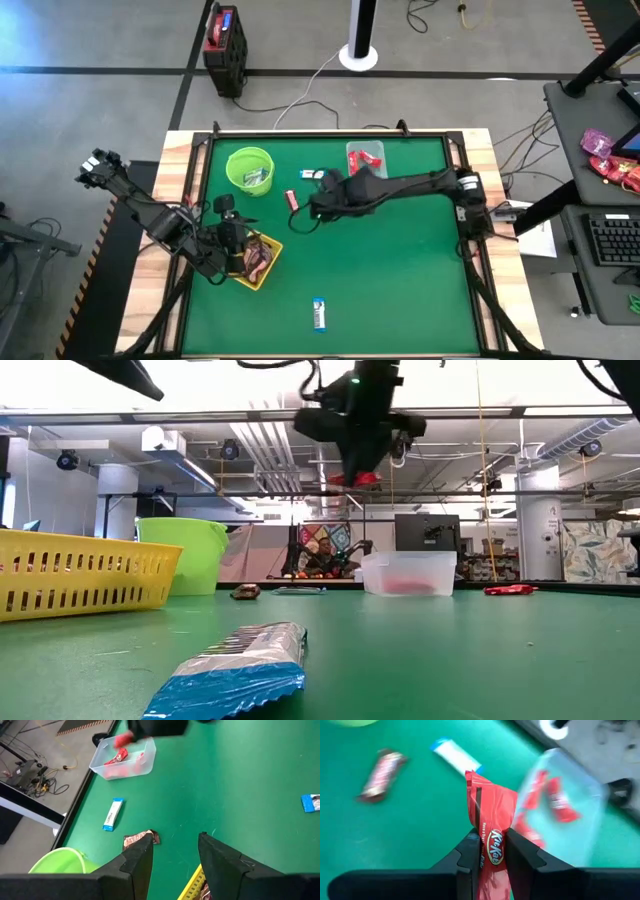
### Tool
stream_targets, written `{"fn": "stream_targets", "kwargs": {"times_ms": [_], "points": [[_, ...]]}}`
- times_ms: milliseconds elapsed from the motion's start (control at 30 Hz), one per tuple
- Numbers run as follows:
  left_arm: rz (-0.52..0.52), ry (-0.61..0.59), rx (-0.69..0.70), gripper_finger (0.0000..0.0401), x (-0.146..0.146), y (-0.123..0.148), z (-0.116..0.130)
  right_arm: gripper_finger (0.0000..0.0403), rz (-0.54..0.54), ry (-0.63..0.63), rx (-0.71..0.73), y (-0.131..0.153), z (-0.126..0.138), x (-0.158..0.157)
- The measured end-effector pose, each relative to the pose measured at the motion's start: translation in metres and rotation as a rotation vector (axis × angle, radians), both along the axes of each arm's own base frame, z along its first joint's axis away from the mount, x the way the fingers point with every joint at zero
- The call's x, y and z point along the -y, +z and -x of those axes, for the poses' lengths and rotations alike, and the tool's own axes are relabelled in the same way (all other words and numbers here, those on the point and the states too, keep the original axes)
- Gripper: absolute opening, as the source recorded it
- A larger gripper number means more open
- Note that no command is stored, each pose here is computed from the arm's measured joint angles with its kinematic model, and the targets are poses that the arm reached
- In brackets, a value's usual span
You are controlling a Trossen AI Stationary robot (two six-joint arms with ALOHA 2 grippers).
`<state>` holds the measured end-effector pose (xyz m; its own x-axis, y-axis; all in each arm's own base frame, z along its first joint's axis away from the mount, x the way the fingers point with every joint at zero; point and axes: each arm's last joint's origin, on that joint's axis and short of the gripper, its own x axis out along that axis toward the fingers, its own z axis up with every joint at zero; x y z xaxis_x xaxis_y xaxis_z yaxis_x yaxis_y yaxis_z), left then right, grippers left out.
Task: Sort candy by brand, put in halloween buckets
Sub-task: Put the red chocolate into the transparent bin, then put the white chocolate into the green bucket
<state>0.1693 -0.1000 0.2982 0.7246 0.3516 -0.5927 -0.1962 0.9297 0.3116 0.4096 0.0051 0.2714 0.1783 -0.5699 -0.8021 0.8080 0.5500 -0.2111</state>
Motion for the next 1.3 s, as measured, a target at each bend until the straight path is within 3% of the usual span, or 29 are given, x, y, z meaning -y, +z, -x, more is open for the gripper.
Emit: {"fn": "stream_targets", "kwargs": {"times_ms": [233,367,600,800,1300], "points": [[0.006,0.003,0.021,0.0142,0.001,0.001,-0.002,0.0066,0.037,-0.058,-0.096,0.008,0.03,0.053],[0.013,0.004,0.032,0.0142,0.001,0.002,-0.002,0.0066,0.023,-0.097,-0.148,-0.008,0.047,0.083],[-0.02,0.032,0.059,0.0142,0.0,0.003,-0.003,0.0066,-0.094,-0.065,-0.068,-0.045,0.064,0.123],[-0.021,0.049,0.077,0.0142,0.0,0.003,-0.003,0.0072,-0.09,-0.083,-0.047,-0.056,0.074,0.136],[0.064,0.115,0.136,0.0142,0.001,0.004,-0.004,0.017,-0.139,-0.008,-0.057,-0.056,0.077,0.147]]}}
